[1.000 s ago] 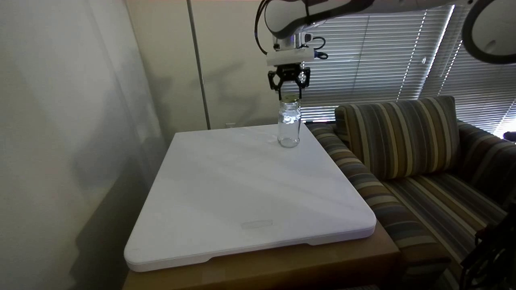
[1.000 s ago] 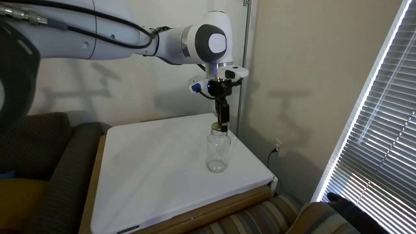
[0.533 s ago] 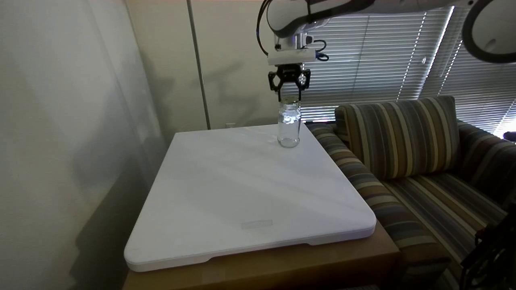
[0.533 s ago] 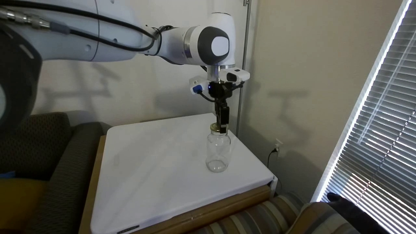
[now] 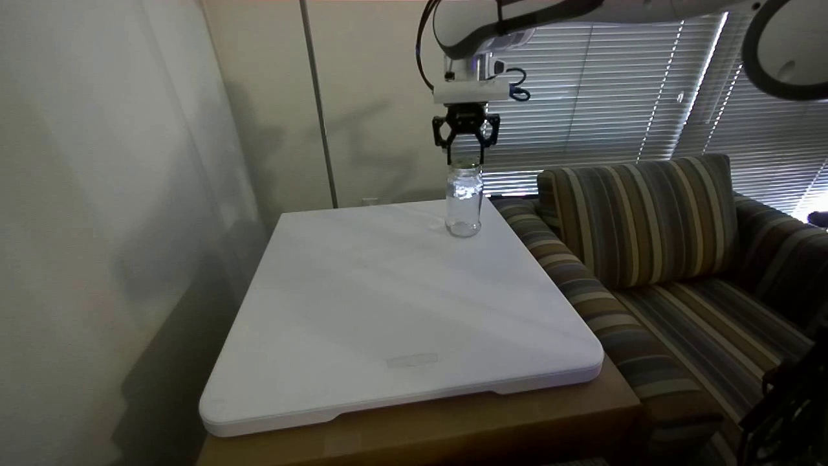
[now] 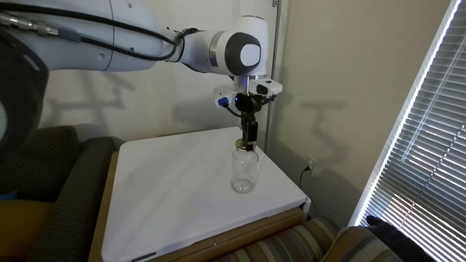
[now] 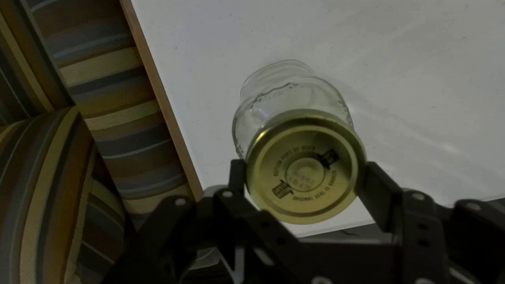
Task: Put the lid on the glass jar
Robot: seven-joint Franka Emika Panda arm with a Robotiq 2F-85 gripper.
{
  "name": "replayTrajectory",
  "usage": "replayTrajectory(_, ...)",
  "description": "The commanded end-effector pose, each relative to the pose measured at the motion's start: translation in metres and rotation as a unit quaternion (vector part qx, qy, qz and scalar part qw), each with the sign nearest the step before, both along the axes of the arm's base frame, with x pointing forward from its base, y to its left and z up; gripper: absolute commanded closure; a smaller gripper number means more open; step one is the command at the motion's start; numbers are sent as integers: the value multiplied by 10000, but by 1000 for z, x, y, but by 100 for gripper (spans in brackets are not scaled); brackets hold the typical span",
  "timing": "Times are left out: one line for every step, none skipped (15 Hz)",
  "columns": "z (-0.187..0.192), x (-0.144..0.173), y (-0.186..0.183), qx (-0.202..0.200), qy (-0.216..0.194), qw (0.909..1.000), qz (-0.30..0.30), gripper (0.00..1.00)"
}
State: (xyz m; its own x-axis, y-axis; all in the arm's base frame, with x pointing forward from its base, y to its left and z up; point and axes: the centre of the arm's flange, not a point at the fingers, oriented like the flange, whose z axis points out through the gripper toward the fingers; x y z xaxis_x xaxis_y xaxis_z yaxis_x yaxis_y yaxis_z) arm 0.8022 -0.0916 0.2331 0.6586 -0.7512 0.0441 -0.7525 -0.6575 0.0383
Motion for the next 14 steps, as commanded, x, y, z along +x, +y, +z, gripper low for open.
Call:
replayTrajectory(-7, -14, -4, 174, -50, 9998, 107, 53)
replayTrajectory(-9, -14, -4, 193, -43, 9997, 110, 53)
replayTrajectory(-11, -14, -3, 204, -36, 9997, 119, 53)
replayTrajectory(-13, -14, -3, 202, -26, 9997, 116, 53)
replayTrajectory(-16, -13, -3, 206, -6, 9997, 117, 53)
replayTrajectory(-18, -13, -3, 210, -5, 9997, 118, 53)
replayTrajectory(-18, -12, -3, 212, -7, 9997, 116, 53)
replayTrajectory(-18, -12, -4, 215, -5, 9997, 117, 53)
replayTrajectory(-18, -12, -4, 213, -4, 9997, 116, 53)
replayTrajectory(-18, -13, -4, 217, -2, 9997, 117, 53)
replayTrajectory(-19, -13, -5, 216, -2, 9997, 119, 53)
replayTrajectory(-19, -13, -4, 207, 2, 9997, 126, 53)
replayTrajectory(-20, -14, -4, 203, 8, 9997, 131, 53)
replayTrajectory(-20, -14, -4, 198, 7, 9997, 134, 53)
